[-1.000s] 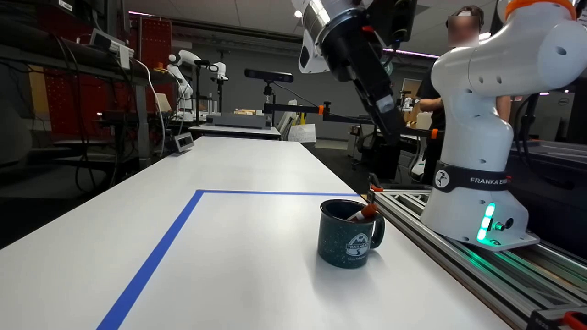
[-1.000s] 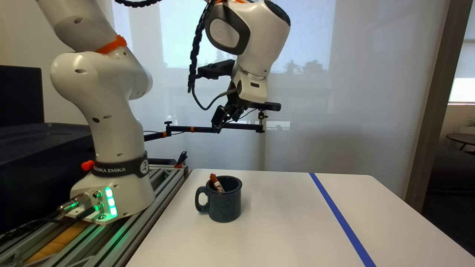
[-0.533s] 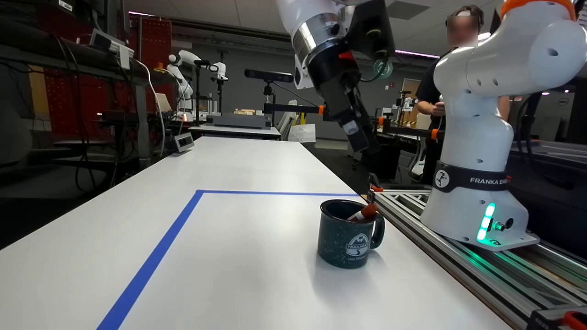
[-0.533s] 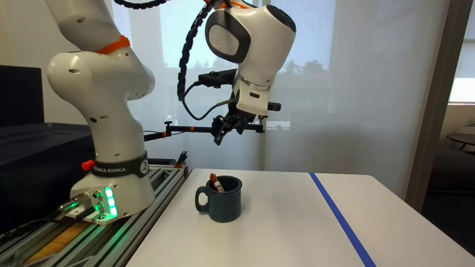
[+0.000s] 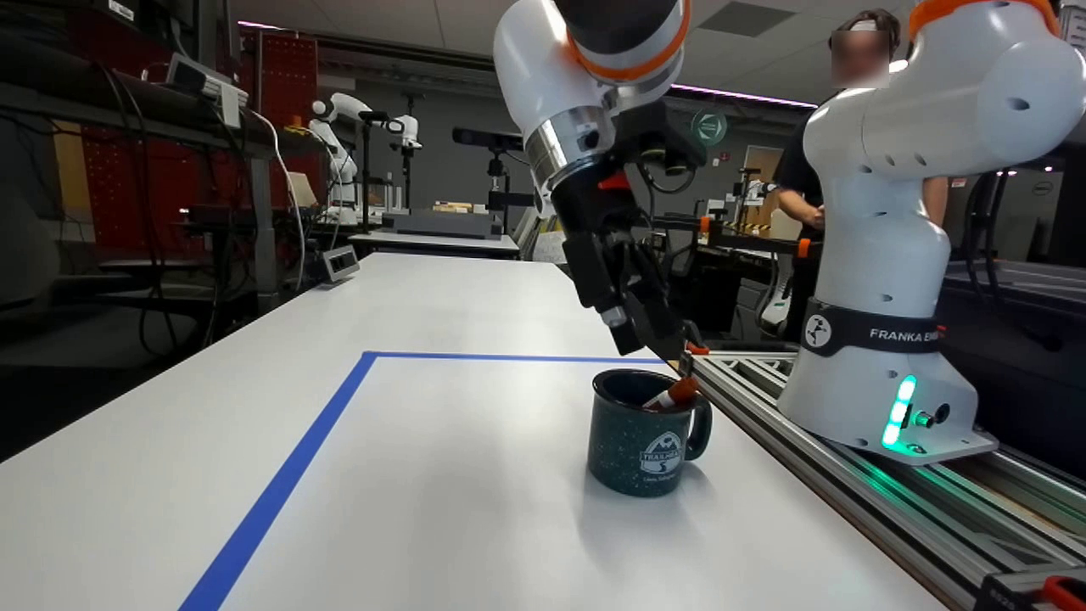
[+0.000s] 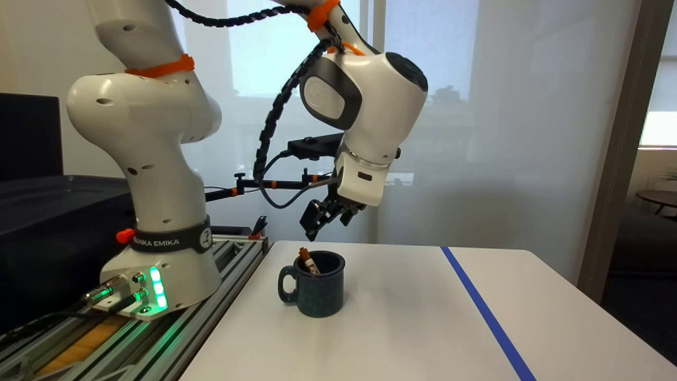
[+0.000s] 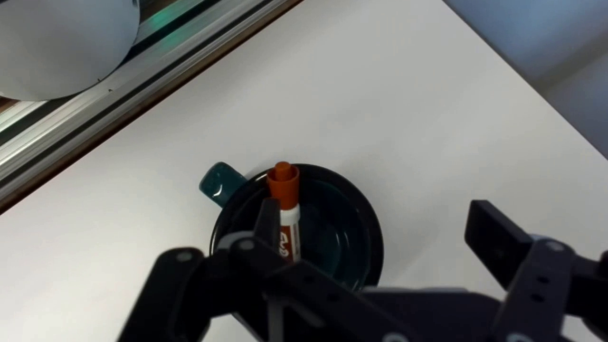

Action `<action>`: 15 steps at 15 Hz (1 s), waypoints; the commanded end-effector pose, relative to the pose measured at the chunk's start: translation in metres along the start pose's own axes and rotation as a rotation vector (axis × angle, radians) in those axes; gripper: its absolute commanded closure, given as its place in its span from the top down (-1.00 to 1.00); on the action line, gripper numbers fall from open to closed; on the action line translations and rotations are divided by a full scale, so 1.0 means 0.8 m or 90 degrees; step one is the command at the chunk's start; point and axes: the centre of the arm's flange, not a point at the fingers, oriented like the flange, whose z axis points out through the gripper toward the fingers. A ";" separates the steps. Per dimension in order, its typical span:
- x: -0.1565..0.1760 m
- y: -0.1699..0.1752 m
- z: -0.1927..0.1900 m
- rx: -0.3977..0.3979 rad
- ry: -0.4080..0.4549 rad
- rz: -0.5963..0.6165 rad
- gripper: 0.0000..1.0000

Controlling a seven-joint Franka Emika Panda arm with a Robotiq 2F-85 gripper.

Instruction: Remove the marker from the mug

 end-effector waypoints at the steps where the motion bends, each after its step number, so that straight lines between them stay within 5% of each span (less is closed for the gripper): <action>1: 0.008 0.002 0.041 -0.019 -0.006 0.003 1.00; 4: 0.008 0.005 0.062 -0.049 -0.042 0.003 1.00; 15: 0.027 0.000 0.058 -0.051 -0.044 0.023 1.00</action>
